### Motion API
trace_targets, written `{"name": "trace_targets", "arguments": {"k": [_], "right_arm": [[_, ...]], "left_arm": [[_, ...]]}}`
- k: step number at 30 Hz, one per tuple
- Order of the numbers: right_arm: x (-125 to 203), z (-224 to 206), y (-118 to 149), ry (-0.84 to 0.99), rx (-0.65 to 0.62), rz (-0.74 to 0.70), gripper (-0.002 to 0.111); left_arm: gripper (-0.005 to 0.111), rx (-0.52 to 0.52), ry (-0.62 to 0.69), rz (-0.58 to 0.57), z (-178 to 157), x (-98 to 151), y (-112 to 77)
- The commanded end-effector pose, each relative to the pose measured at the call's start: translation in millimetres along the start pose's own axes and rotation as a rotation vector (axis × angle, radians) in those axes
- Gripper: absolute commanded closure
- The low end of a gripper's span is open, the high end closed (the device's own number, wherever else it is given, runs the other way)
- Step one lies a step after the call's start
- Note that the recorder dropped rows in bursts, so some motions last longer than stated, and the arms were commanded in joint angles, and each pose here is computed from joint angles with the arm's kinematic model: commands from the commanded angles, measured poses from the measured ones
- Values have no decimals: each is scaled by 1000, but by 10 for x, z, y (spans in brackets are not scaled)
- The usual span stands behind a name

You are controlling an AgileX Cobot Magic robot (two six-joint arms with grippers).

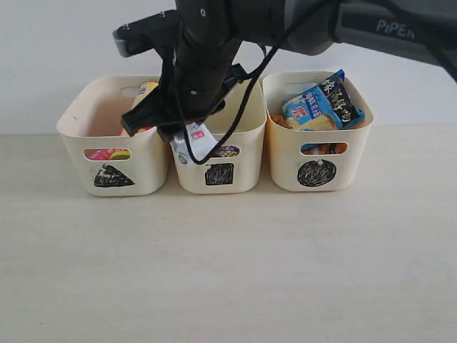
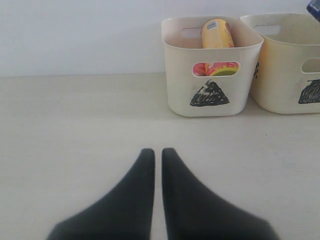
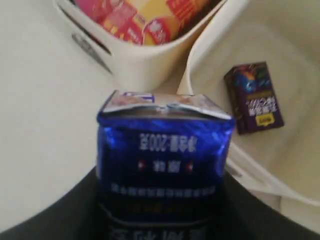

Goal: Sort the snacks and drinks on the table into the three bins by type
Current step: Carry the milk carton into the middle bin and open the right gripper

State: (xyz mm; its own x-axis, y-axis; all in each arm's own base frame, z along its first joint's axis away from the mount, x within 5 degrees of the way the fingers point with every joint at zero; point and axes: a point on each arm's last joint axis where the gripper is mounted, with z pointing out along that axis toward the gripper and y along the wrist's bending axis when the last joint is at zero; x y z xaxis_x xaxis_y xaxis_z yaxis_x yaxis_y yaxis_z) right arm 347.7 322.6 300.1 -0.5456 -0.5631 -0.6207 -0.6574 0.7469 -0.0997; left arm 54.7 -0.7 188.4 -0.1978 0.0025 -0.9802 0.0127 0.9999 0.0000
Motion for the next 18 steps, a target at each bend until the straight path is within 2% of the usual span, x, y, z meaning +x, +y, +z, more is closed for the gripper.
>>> {"name": "trace_targets", "arguments": {"k": [1,8,14,18], "right_arm": [[-170,-80,-195,-176,59,6,108],[-321,-106,-581,-388,102,66,108],[-323,3,-851,-457,137,95,108],[-313,148,-934,-497,144,96,108]], "left_arm": [[102,-3,-2,8,2,10,2],[102,-3,-2,8,2,10,2],[102,-3,-2,8,2,10,2],[102,-3,-2,8,2,10,2]]}}
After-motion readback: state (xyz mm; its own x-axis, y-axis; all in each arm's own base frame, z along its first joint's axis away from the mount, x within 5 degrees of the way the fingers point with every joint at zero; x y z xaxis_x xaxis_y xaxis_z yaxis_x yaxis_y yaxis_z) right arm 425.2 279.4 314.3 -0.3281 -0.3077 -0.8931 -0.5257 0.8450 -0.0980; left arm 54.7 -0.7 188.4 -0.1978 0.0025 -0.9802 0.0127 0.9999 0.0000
